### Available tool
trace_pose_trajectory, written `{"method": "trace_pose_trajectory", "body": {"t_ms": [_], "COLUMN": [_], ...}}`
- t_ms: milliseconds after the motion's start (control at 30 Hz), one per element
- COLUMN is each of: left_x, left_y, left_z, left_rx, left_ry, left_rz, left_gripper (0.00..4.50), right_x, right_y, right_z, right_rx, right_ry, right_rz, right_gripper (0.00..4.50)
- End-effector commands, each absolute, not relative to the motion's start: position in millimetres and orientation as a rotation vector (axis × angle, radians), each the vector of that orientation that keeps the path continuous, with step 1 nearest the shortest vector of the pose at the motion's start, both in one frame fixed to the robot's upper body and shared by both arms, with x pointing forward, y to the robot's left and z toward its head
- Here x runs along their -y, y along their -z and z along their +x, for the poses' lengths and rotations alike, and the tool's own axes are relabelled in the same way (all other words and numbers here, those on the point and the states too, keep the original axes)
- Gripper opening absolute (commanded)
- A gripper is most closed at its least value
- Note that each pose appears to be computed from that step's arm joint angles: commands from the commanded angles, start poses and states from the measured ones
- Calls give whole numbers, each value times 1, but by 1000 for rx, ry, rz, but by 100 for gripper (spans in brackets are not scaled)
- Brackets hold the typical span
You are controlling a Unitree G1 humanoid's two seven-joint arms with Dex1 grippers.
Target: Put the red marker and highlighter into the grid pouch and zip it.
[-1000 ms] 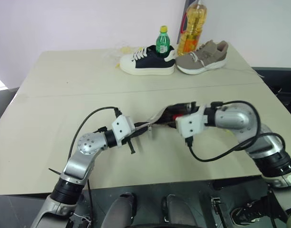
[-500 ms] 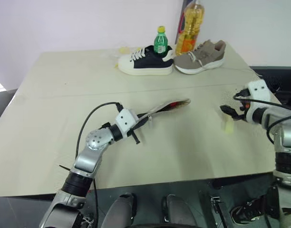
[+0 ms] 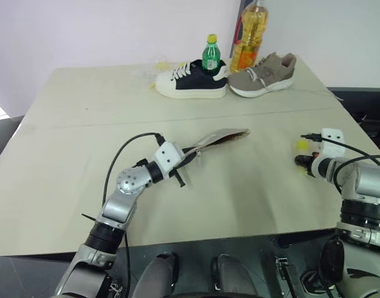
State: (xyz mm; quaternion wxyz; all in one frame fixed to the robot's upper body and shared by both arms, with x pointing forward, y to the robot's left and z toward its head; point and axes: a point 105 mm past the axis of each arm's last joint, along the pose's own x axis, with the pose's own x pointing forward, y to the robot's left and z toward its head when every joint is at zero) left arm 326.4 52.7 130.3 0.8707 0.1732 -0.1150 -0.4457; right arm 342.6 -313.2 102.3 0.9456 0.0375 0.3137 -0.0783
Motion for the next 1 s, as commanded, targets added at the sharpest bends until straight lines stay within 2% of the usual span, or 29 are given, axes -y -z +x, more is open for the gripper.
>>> {"method": "trace_pose_trajectory", "body": {"t_ms": [33,100,200,267,367,533,1000], "left_x": [-56,-58,-60,-61,-61,-59,-47], "left_y": [-140,-140,-143,-145,-146,-149,-148], "left_z": [327,327,328,329,329,329,312], "left_rx": [286,286,293,298,303,313,323], "left_ry": [914,908,899,896,898,901,1008], "left_rz": [370,371,366,362,363,356,357], "left_gripper": [0,0,0,0,0,0,0], "right_x": [308,295,253,227,198,184,180], "right_y": [-139,-161,-201,-211,-206,-195,-191], "right_z": [356,361,359,349,331,325,331], "right_rx": [-507,-418,-210,-118,-58,-48,-39], "right_ry": [103,4,-258,-422,-634,-734,-768], "right_rz": [-22,-207,-656,-840,-1033,-1110,-1291], "right_gripper": [85,85,85,85,85,85,85]}}
